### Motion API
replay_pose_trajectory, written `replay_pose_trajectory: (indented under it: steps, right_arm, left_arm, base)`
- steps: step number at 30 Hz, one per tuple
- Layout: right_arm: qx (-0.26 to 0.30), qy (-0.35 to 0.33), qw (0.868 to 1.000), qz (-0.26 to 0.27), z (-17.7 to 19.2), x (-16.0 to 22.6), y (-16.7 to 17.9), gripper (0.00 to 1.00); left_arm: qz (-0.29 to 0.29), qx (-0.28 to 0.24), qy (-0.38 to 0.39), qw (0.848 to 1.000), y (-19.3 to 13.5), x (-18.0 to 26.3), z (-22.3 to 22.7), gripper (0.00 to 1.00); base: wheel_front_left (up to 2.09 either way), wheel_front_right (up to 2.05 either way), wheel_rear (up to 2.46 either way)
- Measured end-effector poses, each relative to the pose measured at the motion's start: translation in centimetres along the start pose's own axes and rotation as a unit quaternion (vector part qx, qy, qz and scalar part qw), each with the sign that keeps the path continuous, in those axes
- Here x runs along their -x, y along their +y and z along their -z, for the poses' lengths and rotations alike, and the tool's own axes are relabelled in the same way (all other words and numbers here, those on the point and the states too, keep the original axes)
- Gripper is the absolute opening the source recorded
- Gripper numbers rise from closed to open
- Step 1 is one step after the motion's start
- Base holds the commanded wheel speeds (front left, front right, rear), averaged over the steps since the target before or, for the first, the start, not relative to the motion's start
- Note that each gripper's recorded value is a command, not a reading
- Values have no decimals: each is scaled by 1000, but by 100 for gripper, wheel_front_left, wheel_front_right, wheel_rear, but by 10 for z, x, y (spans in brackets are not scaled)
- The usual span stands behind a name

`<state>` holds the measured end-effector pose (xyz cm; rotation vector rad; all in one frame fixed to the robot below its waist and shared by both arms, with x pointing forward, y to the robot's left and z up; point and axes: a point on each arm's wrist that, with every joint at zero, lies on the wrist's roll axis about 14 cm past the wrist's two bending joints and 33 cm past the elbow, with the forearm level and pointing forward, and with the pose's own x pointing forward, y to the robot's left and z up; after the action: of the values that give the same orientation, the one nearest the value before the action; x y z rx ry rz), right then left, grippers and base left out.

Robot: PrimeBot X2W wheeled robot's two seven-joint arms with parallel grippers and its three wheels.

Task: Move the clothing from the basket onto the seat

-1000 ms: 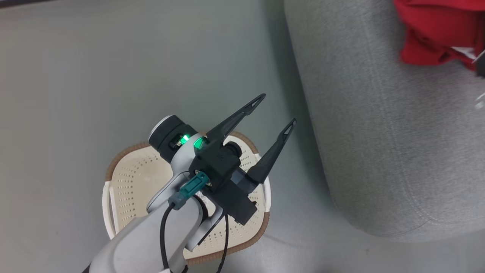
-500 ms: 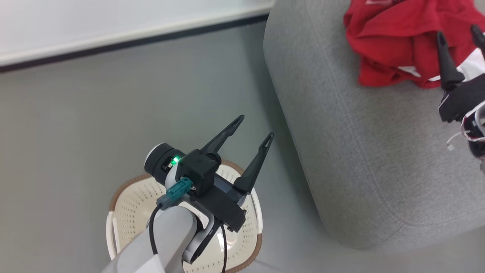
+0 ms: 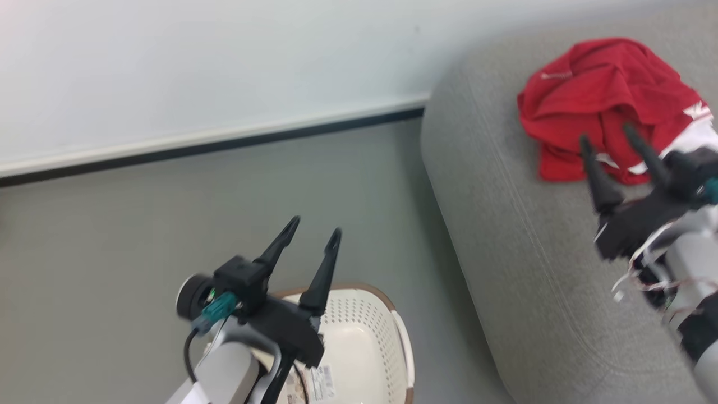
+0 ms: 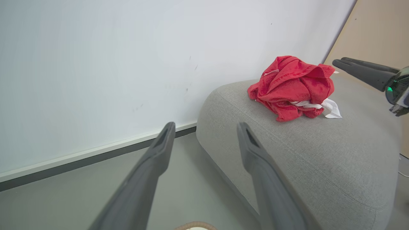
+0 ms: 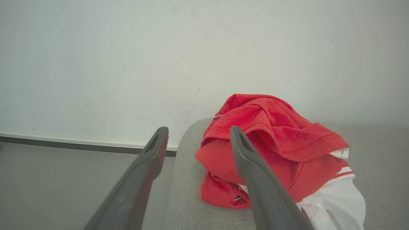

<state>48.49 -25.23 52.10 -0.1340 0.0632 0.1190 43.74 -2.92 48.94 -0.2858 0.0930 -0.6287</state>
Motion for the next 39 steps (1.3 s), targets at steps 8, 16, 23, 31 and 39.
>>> replay_pose_trajectory:
  steps: [8,16,23,31,39]
  right_arm:
    - [-34,-24,998,-43,-2,24,60,100]
    - [-77,-58,992,-75,-17,47,117,100]
    - [-98,-77,988,-86,-23,74,145,100]
    - [-122,-77,987,-71,-16,96,143,100]
    - [-129,-80,988,-28,-11,117,120,100]
  left_arm:
    - [-101,0,-2,995,40,58,-3,100]
    - [-195,6,-24,980,76,123,-12,100]
    - [-252,9,-47,967,94,170,-20,100]
    - [-271,13,-56,961,98,187,-20,100]
    - [-273,5,-57,960,97,192,-21,100]
  base:
    - [0,0,0]
    - [0,0,0]
    - [0,0,0]
    - [0,0,0]
    - [0,0,0]
